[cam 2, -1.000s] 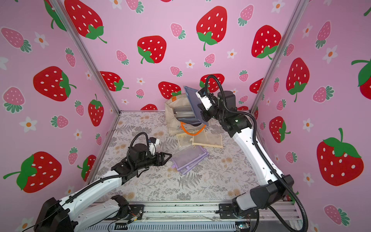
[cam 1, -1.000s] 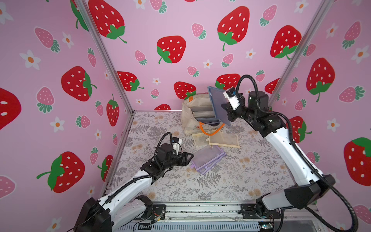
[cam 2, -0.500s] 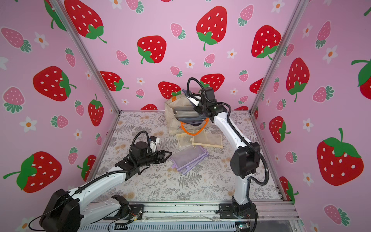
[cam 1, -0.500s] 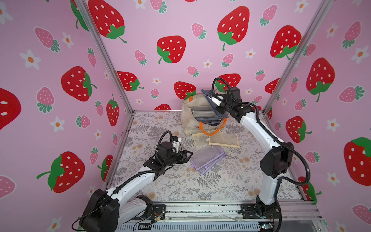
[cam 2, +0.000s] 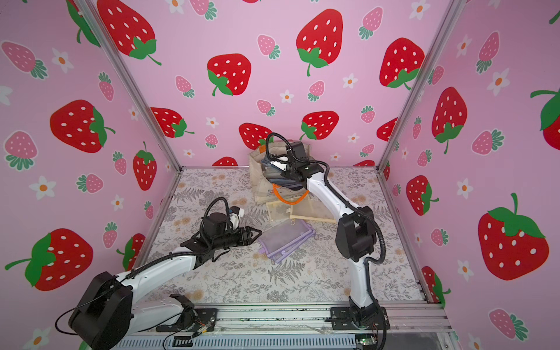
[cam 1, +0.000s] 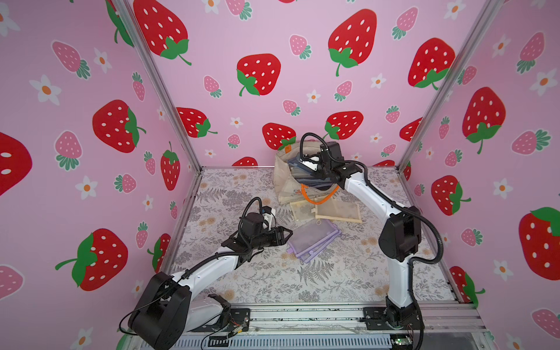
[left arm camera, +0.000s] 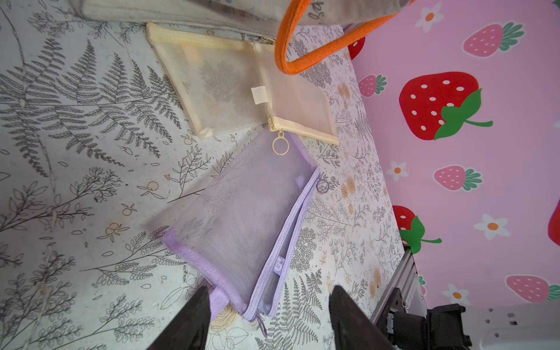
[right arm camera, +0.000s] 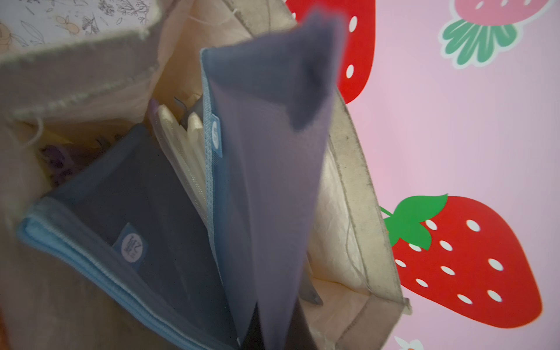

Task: Put the pencil pouch into the canvas bag
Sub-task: Place the pencil pouch in the canvas bag.

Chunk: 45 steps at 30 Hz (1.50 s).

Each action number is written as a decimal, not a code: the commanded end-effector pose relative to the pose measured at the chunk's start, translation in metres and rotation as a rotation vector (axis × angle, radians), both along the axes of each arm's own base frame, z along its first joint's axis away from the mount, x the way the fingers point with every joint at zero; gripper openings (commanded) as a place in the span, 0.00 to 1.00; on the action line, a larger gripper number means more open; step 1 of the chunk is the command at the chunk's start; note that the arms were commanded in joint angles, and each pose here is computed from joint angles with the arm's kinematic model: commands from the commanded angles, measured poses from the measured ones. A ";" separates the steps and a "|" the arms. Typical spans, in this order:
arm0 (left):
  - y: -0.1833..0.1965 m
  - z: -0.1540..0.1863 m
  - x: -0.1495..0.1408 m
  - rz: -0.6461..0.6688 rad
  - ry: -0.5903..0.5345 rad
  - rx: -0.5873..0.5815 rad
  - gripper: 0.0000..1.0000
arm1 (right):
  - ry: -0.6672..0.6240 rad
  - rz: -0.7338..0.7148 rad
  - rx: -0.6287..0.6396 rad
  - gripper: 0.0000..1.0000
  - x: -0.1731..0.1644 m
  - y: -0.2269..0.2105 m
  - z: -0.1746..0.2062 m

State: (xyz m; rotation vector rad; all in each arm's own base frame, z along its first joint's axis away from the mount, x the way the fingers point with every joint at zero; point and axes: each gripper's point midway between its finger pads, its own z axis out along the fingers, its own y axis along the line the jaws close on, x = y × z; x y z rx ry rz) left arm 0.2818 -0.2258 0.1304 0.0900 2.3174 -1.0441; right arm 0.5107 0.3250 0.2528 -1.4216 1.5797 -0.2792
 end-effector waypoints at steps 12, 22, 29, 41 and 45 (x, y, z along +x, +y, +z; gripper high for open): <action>-0.003 0.023 0.006 -0.009 -0.051 -0.034 0.64 | 0.130 0.093 0.075 0.00 -0.019 0.007 0.005; -0.004 0.019 0.007 -0.011 -0.044 -0.030 0.64 | 0.226 0.090 0.076 0.00 -0.008 0.013 -0.025; -0.005 0.020 0.009 -0.011 -0.046 -0.033 0.64 | 0.289 0.089 0.070 0.00 -0.006 0.015 -0.048; -0.002 0.025 0.007 0.000 -0.054 -0.031 0.64 | 0.369 0.069 0.121 0.00 -0.003 0.017 -0.058; -0.001 0.024 0.007 0.006 -0.053 -0.030 0.64 | 0.365 0.065 0.160 0.15 -0.009 0.017 -0.039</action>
